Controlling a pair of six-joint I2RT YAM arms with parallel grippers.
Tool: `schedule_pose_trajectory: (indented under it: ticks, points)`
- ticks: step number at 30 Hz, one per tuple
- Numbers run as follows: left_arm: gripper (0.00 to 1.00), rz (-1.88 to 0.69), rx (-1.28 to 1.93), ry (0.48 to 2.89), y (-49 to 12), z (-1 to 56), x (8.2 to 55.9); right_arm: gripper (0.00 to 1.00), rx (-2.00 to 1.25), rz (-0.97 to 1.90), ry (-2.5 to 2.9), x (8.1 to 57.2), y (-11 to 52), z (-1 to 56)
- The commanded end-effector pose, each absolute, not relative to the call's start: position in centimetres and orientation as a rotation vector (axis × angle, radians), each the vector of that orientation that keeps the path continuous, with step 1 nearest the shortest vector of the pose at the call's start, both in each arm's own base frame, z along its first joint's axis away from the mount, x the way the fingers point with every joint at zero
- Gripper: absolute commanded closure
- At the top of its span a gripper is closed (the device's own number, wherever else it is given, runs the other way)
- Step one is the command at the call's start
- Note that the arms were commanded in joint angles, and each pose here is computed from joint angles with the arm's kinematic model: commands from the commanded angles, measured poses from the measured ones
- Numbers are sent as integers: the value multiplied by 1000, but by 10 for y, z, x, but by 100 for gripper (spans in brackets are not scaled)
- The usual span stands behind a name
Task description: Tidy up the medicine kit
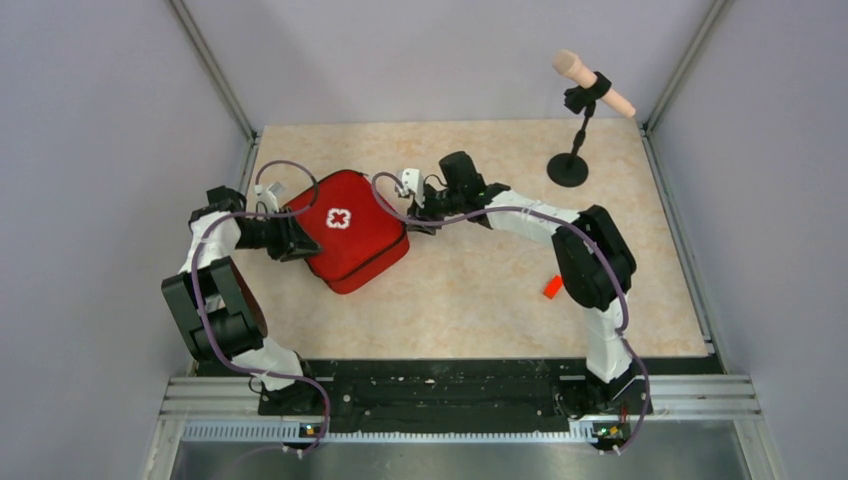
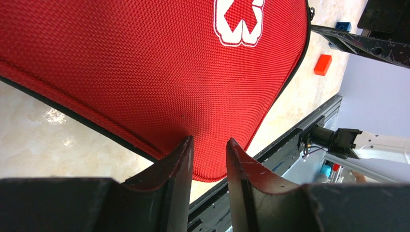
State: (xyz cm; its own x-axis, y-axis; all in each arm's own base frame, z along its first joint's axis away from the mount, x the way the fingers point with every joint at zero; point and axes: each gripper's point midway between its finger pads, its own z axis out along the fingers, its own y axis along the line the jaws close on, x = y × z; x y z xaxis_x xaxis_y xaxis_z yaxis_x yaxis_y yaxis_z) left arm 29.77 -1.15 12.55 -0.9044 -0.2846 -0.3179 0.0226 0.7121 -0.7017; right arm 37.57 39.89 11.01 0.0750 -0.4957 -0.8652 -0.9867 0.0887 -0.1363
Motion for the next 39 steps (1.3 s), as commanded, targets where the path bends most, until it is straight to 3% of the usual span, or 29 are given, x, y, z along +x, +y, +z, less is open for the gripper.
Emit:
schedule_pose_trajectory:
  ticks: [1,10,25,33,39]
  points:
    - [64,-1089,-179,2498,-20,129,295,55,-1526,626,1442,375,412,137]
    - [64,-1099,-169,2487,-21,131,295,54,-1599,490,1455,375,411,121]
    - [65,-1109,-173,2498,-23,129,295,50,-1724,586,1442,355,415,103]
    - [65,-1111,-171,2500,-23,128,295,57,-1654,561,1451,367,425,104]
    - [65,-1107,-164,2497,-24,128,293,72,-1619,524,1430,373,425,119]
